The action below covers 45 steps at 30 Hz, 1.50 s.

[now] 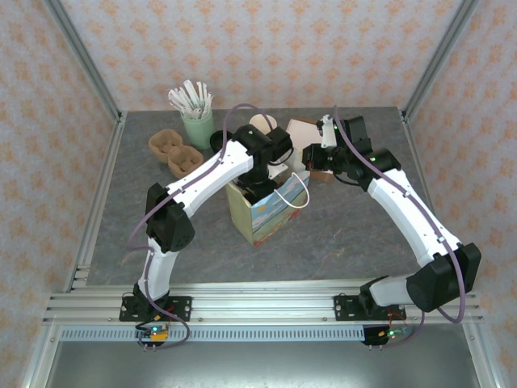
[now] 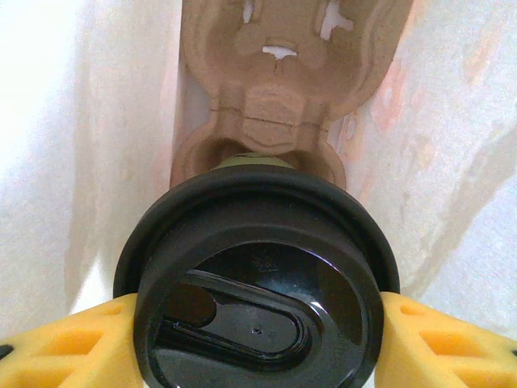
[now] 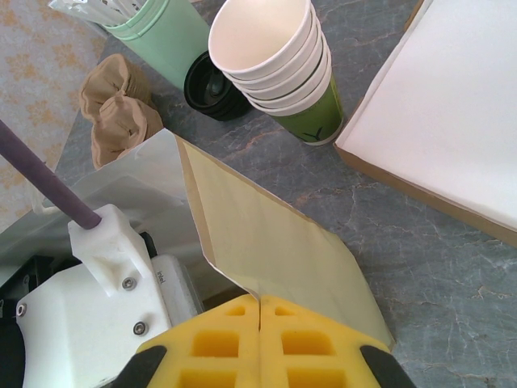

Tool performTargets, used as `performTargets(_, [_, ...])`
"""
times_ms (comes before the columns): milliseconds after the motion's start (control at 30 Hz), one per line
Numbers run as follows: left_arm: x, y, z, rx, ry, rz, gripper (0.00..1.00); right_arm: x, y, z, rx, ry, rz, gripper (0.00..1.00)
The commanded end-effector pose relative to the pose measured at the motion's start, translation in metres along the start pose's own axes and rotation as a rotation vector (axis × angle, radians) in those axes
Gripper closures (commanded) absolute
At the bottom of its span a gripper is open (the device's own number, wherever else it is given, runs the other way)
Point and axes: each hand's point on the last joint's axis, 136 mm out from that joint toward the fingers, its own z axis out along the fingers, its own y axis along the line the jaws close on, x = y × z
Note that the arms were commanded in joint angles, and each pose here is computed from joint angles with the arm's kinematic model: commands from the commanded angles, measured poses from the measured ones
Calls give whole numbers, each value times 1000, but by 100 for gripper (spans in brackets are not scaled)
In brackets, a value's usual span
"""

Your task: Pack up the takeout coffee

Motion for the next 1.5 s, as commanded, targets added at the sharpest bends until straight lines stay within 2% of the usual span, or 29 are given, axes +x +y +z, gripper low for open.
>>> performTargets(0, [-2,5,-6,-10,-29,2,44,10,-4,4,32,46,1,97])
performTargets(1467, [-7,4,15,12,-7,8,44,10,-4,3,32,46,0,97])
